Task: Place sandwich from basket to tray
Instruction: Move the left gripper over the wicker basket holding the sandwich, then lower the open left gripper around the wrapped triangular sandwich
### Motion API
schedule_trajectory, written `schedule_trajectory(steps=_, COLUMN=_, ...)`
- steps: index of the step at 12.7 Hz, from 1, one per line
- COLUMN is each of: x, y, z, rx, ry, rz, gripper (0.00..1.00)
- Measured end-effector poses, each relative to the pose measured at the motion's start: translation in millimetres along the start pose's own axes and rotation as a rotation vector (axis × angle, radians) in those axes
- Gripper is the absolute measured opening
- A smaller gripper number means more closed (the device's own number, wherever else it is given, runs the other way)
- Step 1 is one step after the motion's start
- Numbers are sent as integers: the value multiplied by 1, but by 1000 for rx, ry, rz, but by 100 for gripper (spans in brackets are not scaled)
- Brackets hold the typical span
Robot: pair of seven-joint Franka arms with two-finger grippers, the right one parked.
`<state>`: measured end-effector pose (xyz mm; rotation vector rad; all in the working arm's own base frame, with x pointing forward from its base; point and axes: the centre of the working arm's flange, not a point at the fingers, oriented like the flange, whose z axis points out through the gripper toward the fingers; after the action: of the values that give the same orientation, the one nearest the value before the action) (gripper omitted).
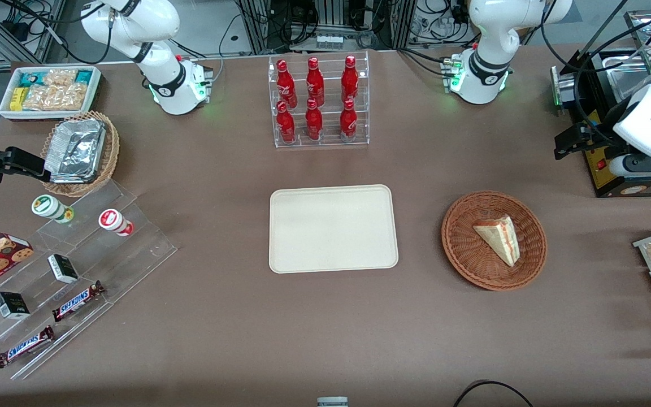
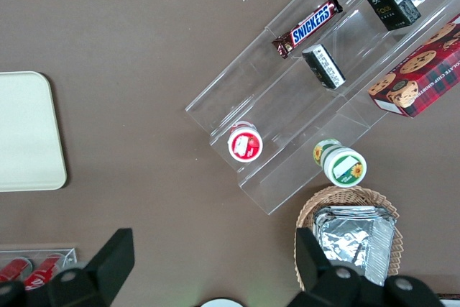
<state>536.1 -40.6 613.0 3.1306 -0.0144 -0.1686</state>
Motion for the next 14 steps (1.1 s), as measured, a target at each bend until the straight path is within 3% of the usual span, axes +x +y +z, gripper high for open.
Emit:
schedule_trajectory(steps=3, x=1, y=0, z=2, rx=0, ry=-3, rz=18, gripper=100)
schedule_trajectory(steps=9, x=17, y=4, z=63, rx=1, ry=-55, rz=26, gripper=100)
schedule_trajectory(steps=14, x=27, y=3, z=147, rx=-1, ry=-7, rz=22, gripper=100)
